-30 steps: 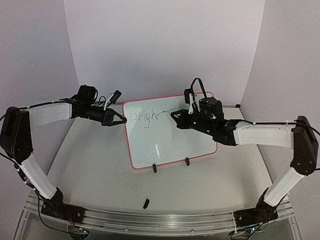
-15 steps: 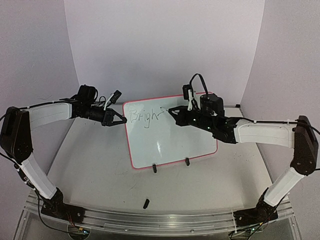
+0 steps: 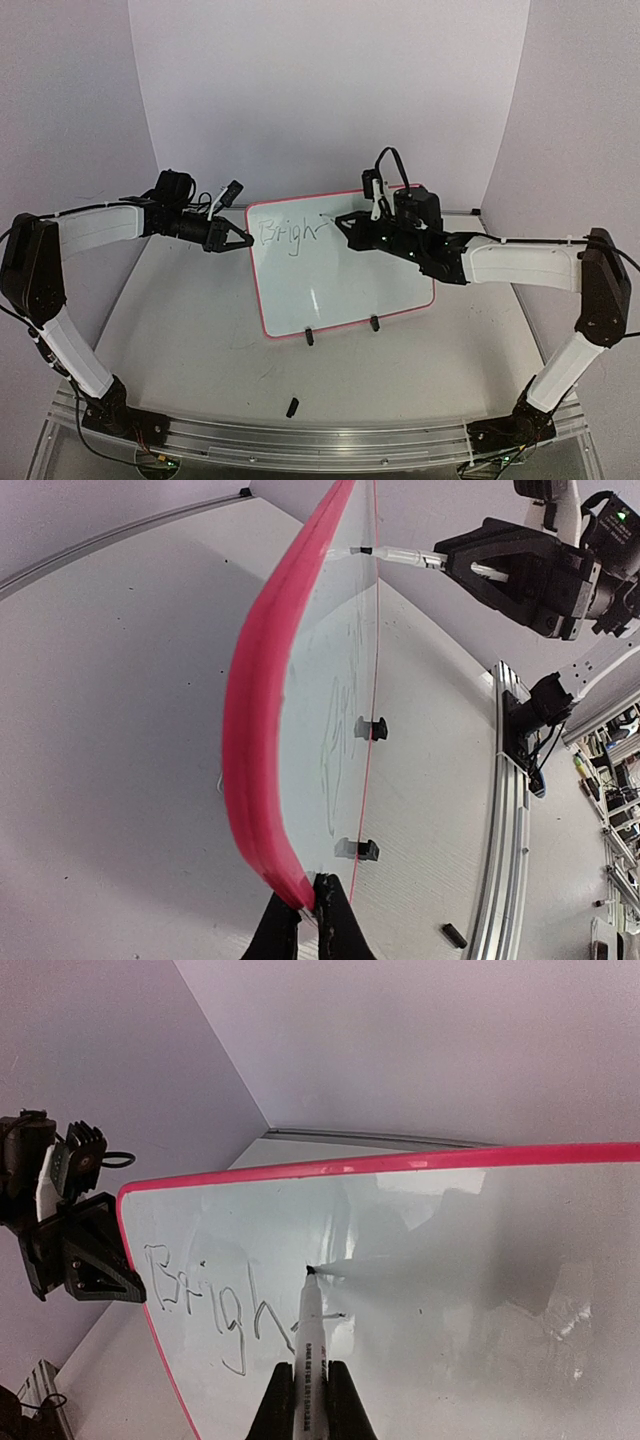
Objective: Write a sentence on the whiteboard
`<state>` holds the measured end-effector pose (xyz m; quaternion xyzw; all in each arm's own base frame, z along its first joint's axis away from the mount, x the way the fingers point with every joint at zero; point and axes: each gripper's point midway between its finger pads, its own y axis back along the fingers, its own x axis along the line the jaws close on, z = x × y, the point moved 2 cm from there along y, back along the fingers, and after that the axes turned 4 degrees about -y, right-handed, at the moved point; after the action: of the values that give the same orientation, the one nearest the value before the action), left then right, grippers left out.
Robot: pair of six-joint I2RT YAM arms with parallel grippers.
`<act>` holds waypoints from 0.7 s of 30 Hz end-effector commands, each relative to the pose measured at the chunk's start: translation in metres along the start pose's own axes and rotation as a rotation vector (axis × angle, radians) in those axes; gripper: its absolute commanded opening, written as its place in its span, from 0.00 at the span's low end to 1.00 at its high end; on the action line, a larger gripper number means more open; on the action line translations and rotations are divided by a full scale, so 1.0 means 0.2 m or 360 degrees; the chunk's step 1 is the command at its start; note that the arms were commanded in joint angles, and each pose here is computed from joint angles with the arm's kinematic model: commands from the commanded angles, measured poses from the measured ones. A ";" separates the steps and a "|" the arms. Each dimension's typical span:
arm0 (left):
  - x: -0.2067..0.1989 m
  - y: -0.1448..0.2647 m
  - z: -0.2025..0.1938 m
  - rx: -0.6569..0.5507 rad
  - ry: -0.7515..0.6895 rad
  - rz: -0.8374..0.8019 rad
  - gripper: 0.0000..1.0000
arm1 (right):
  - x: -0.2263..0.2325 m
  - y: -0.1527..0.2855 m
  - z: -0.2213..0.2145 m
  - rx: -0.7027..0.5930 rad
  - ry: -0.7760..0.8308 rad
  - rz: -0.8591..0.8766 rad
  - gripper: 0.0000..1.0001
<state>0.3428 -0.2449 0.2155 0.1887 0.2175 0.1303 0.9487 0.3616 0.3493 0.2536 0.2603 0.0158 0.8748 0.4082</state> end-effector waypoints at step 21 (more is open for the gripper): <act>0.02 -0.02 0.02 0.0024 -0.0168 0.0056 0.00 | -0.09 0.11 -0.10 0.0058 -0.0075 -0.0107 0.00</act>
<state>0.3431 -0.2448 0.2152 0.1890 0.2190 0.1317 0.9481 0.3410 0.3371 0.2180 0.3035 0.0466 0.8622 0.4029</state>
